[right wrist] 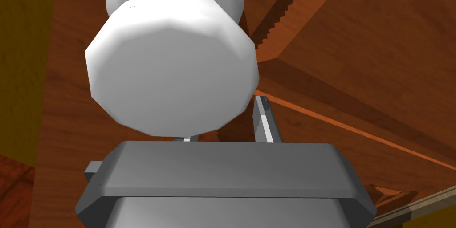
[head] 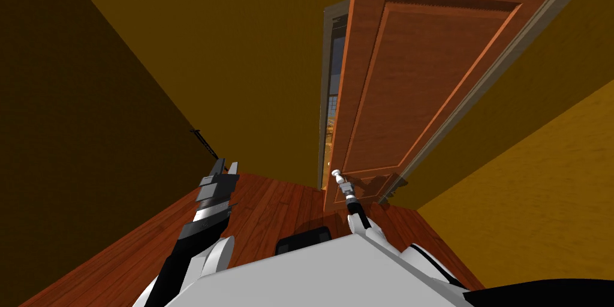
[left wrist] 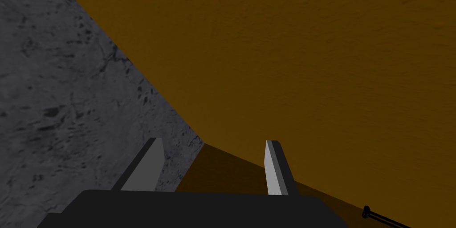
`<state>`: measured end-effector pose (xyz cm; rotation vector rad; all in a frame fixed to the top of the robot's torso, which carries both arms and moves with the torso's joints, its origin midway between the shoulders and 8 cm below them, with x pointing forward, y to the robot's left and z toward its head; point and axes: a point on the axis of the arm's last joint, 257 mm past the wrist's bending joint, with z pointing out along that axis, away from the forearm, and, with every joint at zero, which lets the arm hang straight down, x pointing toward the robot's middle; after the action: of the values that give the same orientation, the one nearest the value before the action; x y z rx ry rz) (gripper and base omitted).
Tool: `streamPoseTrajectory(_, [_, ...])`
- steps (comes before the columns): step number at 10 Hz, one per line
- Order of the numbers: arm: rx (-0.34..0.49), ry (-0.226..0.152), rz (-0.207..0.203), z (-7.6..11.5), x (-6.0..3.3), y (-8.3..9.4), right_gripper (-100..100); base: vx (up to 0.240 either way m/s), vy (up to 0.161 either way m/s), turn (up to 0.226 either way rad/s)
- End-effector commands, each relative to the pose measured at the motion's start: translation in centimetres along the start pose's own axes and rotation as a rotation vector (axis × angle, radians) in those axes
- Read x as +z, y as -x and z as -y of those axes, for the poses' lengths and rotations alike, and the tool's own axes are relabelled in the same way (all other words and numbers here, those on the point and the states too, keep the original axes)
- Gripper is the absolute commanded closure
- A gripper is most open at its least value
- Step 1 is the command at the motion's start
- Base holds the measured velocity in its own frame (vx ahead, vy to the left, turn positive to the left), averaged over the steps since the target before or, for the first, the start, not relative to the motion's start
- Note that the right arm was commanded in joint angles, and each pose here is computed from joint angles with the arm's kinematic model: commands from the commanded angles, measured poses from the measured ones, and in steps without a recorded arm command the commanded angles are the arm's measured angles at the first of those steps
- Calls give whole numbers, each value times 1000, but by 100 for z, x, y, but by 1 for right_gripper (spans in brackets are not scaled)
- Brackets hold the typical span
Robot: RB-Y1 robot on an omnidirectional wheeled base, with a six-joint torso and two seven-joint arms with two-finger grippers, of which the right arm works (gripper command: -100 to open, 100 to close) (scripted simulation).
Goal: Pull the door open
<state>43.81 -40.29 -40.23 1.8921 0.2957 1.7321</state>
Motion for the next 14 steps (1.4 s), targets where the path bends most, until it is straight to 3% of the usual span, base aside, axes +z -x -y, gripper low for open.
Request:
streamPoseTrajectory(1, [25,-16,-35,183,13,-196,-100,-3,-4,-14])
streamPoseTrajectory(2, [12,-24,-2,194,-55,-47,-100,11,4,37])
streamPoseTrajectory(4, [26,-15,-37,183,15,-201,-100,5,40,50])
streamPoseTrajectory(6, [26,-15,-37,183,15,-201,-100,-6,24,-21])
streamPoseTrajectory(12, [240,-18,-33,266,33,-272,-100,-89,-33,58])
streamPoseTrajectory(14, [278,-18,-32,281,35,-284,-100,-66,-18,12])
